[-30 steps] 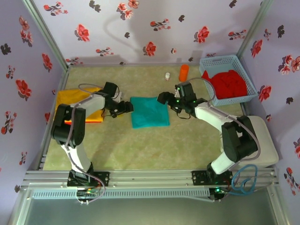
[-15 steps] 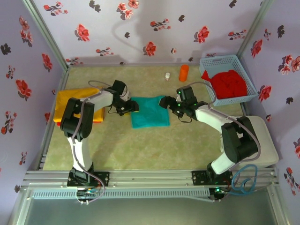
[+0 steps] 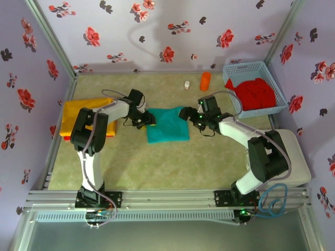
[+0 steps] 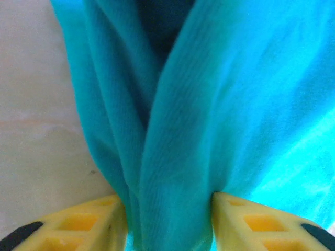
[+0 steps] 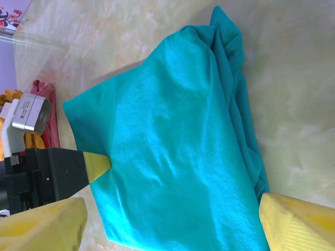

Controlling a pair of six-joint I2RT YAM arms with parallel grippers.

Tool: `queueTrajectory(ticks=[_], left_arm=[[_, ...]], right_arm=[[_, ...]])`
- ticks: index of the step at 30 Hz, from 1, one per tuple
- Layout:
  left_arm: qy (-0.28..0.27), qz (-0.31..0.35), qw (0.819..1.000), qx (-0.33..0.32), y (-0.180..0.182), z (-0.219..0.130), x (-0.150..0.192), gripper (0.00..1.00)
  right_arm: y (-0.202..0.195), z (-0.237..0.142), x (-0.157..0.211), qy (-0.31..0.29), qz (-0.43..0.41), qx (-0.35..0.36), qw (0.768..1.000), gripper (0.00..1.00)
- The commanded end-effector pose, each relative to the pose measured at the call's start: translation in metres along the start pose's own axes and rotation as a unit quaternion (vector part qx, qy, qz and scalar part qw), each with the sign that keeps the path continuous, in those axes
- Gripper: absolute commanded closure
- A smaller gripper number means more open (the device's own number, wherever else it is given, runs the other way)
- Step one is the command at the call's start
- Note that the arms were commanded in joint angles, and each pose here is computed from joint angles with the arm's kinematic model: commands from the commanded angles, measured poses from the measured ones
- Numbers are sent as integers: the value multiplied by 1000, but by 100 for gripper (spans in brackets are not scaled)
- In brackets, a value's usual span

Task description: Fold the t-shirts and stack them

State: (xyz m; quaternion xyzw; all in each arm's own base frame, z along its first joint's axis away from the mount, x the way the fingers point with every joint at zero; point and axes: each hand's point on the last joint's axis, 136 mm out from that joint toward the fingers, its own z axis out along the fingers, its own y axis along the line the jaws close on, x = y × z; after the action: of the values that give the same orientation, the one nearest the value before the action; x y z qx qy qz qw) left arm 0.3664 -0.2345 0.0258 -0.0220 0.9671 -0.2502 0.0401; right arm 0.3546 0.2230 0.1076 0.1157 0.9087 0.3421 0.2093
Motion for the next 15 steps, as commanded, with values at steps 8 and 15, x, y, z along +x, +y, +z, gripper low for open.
queueTrajectory(ticks=[8,15], left_arm=[[38,-20,999,1,-1,24,10,88],[17,1,999,-39,1,12,6,99]], right_arm=[[-4,-10,-5,-13,6,5,1000,14],[-10,-10,-4,-12,10,10,1000,15]])
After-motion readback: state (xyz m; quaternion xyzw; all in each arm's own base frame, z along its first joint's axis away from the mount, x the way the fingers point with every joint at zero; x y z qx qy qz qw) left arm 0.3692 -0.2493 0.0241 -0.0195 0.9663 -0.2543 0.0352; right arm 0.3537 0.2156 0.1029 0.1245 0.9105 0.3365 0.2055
